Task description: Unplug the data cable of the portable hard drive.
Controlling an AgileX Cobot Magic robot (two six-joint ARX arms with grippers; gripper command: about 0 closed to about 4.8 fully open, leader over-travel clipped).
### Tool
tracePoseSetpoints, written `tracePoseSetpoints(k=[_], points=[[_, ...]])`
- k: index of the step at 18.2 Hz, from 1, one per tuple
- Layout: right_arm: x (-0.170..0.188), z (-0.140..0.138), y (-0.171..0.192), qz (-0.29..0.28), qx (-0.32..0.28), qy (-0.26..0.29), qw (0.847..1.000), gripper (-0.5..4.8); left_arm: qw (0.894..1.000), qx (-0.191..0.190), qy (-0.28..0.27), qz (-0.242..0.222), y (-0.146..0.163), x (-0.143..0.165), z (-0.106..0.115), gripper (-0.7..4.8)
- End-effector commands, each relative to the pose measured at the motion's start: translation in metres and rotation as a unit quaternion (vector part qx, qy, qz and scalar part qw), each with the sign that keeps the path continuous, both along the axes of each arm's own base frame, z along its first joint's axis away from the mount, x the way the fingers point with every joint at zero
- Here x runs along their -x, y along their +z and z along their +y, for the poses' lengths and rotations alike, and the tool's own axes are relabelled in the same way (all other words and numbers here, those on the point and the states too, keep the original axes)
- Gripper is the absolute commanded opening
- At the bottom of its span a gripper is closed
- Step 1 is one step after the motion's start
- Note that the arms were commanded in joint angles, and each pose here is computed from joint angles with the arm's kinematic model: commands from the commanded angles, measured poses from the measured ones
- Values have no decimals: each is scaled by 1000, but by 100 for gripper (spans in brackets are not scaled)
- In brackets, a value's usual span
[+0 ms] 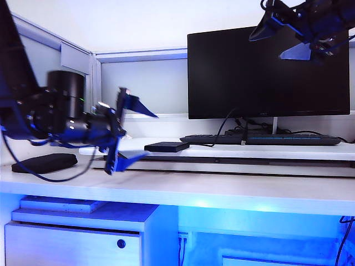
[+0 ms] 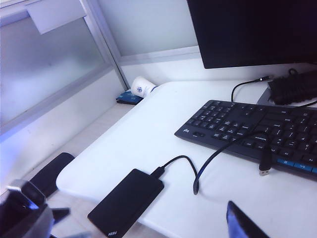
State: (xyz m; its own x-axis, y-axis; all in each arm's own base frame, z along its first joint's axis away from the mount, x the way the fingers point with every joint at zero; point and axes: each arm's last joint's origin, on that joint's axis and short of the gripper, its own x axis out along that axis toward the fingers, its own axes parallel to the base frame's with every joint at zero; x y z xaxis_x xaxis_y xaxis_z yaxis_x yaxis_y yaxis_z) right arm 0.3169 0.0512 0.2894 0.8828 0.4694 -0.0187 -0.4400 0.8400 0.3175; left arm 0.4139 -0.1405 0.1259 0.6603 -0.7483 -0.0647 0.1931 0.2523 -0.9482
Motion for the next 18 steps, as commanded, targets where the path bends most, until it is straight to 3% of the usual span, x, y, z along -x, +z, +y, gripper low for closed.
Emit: tracePoseSetpoints(k=[1,6,11,12,14,16,18], points=[[-9,2,4,-12,0,0,1000,463,1000,0,-12,4,-4,-5,-8,479],[-22,4,0,-1,2,2,1000,463,1000,1,-7,-6,-8,-24,-17,479],[-23,4,0,-2,3,0,1000,463,1000,-5,-3,13,-13,-32,-22,479],[-23,4,0,-2,3,0,1000,462,1000,-5,-4,13,-13,-32,-22,456],[-23,4,0,-2,3,0,1000,461,1000,3,-15,21,-13,-31,-24,274],[-23,4,0,-2,3,-4,1000,461,1000,3,-16,21,-13,-31,-24,205],[-23,4,0,-2,3,-4,1000,461,1000,3,-17,22,-13,-31,-24,174]])
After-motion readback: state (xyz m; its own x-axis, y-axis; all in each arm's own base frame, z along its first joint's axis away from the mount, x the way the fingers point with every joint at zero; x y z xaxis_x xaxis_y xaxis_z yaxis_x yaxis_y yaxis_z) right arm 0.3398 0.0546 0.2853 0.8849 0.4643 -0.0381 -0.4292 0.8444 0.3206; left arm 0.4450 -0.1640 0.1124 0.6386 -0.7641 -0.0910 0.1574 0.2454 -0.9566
